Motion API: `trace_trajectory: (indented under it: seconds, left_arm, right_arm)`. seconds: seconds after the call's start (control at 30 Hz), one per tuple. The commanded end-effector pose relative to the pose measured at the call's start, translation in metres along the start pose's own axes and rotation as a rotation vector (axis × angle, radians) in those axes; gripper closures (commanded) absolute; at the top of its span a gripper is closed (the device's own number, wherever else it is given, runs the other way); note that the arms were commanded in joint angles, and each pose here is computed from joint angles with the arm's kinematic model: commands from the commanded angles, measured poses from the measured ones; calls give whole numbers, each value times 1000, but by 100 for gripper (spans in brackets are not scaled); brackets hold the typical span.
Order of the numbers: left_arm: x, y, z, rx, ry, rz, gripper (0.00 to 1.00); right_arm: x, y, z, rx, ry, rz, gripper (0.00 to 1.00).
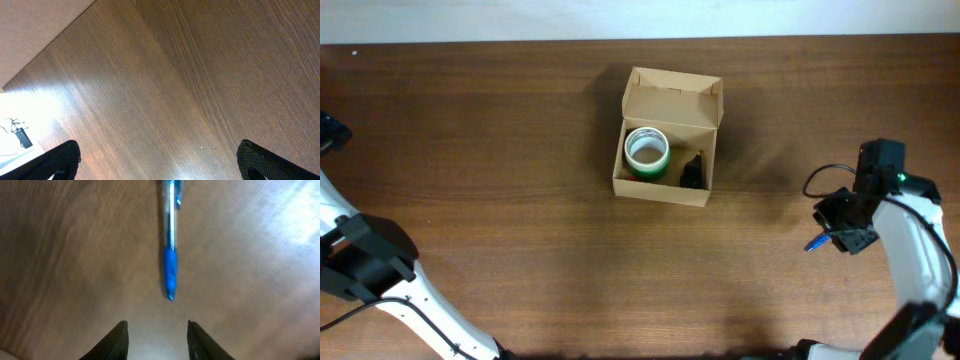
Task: Pack container
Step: 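Move the right gripper to the blue pen on the table, then lower the right gripper onto the blue pen and grasp it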
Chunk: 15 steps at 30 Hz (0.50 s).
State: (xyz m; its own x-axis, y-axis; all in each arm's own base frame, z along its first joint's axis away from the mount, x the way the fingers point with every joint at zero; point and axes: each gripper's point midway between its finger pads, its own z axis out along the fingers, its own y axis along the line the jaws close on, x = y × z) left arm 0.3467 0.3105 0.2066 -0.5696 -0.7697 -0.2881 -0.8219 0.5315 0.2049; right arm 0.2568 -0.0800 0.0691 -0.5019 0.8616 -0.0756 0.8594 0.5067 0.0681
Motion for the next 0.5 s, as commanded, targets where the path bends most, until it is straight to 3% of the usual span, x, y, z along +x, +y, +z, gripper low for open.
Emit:
trace_trajectory:
  seconds: [0.0, 0.17, 0.47]
  left_arm:
    - [0, 4, -9, 7, -15, -22, 0]
    - [0, 4, -9, 7, -15, -22, 0]
    - [0, 4, -9, 7, -15, -22, 0]
  right_arm:
    - [-1, 2, 14, 7, 29, 46, 57]
    - [-7, -4, 30, 68, 23, 44, 50]
    - [-18, -22, 37, 119, 18, 93, 49]
